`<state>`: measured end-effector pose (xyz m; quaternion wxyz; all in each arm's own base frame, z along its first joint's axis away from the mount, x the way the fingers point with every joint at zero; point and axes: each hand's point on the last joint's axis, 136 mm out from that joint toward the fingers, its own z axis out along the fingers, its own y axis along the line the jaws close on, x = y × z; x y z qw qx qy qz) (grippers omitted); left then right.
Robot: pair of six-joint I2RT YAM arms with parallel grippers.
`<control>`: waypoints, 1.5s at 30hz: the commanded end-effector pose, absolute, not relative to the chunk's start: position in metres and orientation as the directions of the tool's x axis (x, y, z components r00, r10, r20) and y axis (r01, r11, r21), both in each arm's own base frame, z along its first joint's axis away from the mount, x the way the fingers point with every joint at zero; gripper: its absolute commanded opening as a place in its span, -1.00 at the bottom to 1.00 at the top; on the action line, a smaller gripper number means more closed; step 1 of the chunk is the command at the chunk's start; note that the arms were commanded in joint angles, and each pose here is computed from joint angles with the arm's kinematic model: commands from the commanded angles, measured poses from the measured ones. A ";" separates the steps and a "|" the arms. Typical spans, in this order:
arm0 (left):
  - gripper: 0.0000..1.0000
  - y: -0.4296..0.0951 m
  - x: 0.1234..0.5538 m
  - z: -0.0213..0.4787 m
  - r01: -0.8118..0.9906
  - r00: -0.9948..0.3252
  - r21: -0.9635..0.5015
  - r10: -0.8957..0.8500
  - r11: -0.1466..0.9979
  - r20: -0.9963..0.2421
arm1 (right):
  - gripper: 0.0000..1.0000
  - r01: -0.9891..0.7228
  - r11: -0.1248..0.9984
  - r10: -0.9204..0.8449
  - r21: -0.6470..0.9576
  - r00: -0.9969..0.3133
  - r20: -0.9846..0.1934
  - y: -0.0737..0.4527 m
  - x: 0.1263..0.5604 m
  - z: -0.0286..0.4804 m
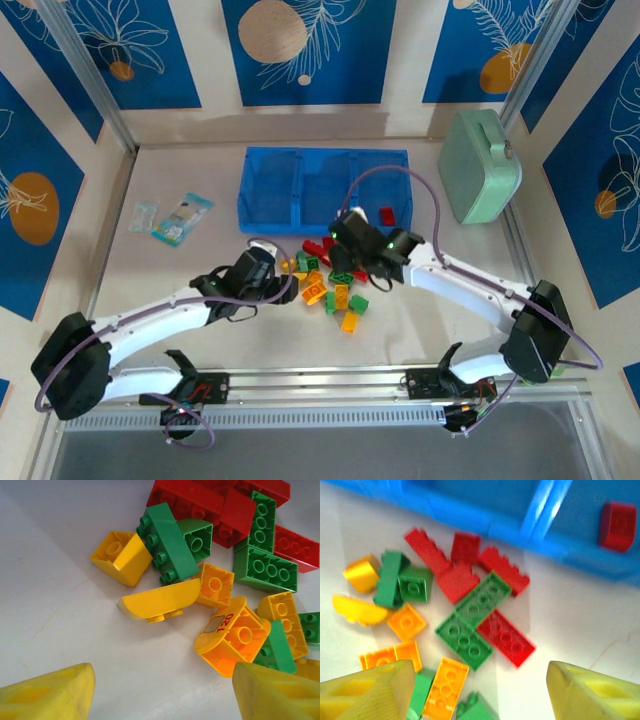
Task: Sort the legos into containers by color
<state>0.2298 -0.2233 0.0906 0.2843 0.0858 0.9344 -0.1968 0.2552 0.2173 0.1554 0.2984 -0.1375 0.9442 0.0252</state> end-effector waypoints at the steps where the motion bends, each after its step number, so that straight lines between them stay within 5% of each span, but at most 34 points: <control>1: 0.46 -0.237 0.239 0.098 0.274 -0.819 -0.338 0.035 0.900 -0.572 | 0.55 -0.188 0.982 -0.150 -0.005 -0.766 -0.625 0.208 0.237 0.162; 14: 0.45 -0.256 0.250 0.070 0.247 -0.861 -0.332 0.049 0.910 -0.507 | 0.73 -0.167 0.986 -0.149 -0.027 -0.779 -0.608 0.209 0.211 0.152; 23: 0.45 -0.257 0.257 0.056 0.233 -0.872 -0.285 0.070 0.930 -0.485 | 0.73 -0.049 0.998 -0.023 0.040 -0.874 -0.486 0.181 0.217 0.132; 45: 0.44 -0.257 0.278 0.025 0.185 -0.898 -0.141 0.109 0.973 -0.426 | 0.72 0.003 0.995 0.049 0.095 -0.871 -0.490 0.161 0.210 0.125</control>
